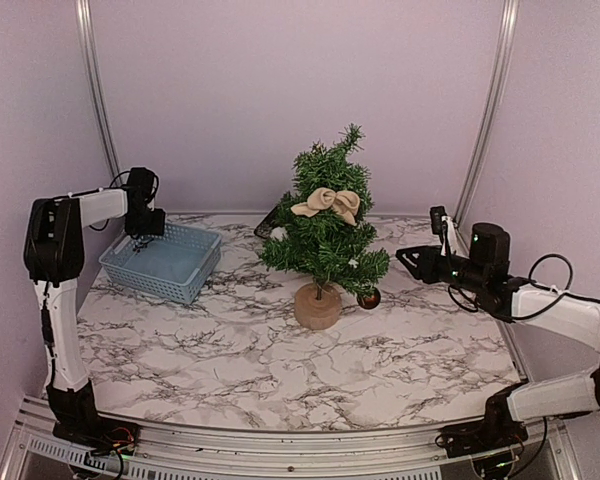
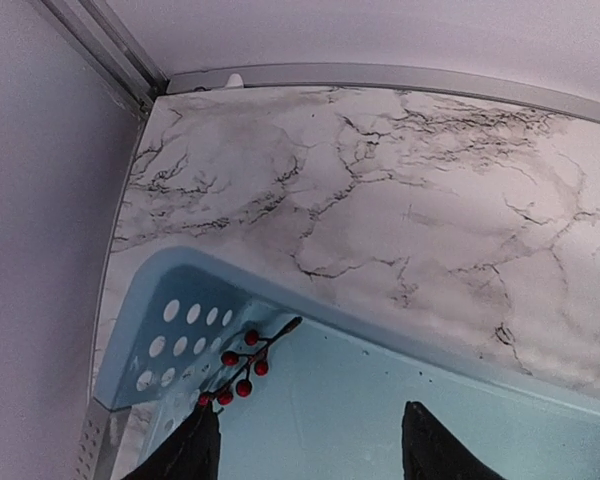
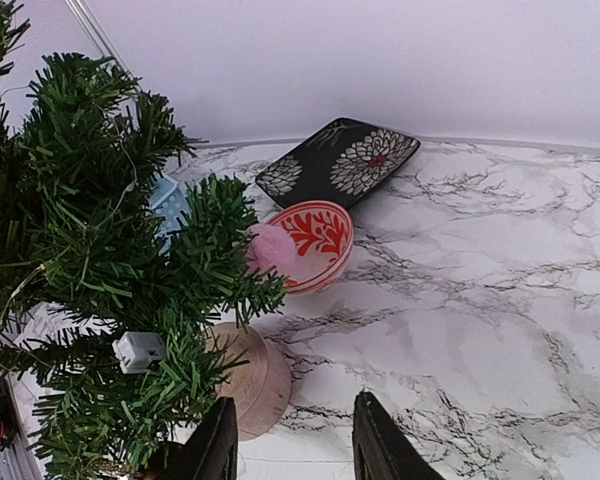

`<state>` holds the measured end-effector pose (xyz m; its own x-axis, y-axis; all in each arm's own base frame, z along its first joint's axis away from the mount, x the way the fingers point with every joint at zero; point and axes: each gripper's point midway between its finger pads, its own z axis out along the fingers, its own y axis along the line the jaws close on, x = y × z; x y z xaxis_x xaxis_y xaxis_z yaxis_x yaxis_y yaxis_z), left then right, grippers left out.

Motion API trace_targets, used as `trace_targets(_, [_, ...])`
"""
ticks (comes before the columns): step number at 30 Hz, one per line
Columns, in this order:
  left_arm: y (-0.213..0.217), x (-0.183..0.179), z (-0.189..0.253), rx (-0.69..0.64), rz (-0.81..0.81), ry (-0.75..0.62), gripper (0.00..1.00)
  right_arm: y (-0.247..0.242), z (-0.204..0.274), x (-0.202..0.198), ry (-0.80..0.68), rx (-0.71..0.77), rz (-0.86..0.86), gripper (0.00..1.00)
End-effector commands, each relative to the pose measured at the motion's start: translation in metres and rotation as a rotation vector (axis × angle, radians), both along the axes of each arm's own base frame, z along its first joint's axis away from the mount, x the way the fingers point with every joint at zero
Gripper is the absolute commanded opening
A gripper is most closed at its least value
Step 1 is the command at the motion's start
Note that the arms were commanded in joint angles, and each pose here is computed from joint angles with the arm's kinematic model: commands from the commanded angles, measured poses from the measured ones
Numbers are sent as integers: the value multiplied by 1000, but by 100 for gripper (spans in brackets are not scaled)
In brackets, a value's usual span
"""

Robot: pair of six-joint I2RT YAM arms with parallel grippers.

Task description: Decorate the small christmas tree

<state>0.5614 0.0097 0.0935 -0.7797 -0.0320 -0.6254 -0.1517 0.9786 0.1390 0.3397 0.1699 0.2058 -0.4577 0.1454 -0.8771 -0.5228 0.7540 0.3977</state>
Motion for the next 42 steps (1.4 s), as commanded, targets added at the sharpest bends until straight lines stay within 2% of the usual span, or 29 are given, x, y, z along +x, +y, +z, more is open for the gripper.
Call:
trace_targets(1, [15, 11, -3, 109, -13, 45, 62, 0, 13, 7, -33, 4, 2, 38])
trace_targets(13, [26, 20, -41, 72, -6, 96, 63, 4, 5, 10, -11, 18, 14, 39])
trace_targets(18, [31, 18, -52, 87, -7, 121, 70, 5, 3, 11, -4, 22, 19, 39])
trace_targets(24, [21, 14, -70, 21, -36, 157, 72, 5, 2, 11, -2, 21, 17, 38])
trace_targets(26, [36, 10, -75, -3, -5, 167, 72, 5, 4, 10, -5, 20, 17, 38])
trace_targets(31, [36, 3, -87, -38, -7, 196, 72, 3, 5, 9, -6, 18, 14, 38])
trace_targets(37, [33, -3, -90, -56, -22, 216, 68, 3, 8, 5, -13, 22, 13, 38])
trace_targets(42, [16, -14, -84, -126, -64, 226, 58, 1, 12, 2, -23, 20, 8, 38])
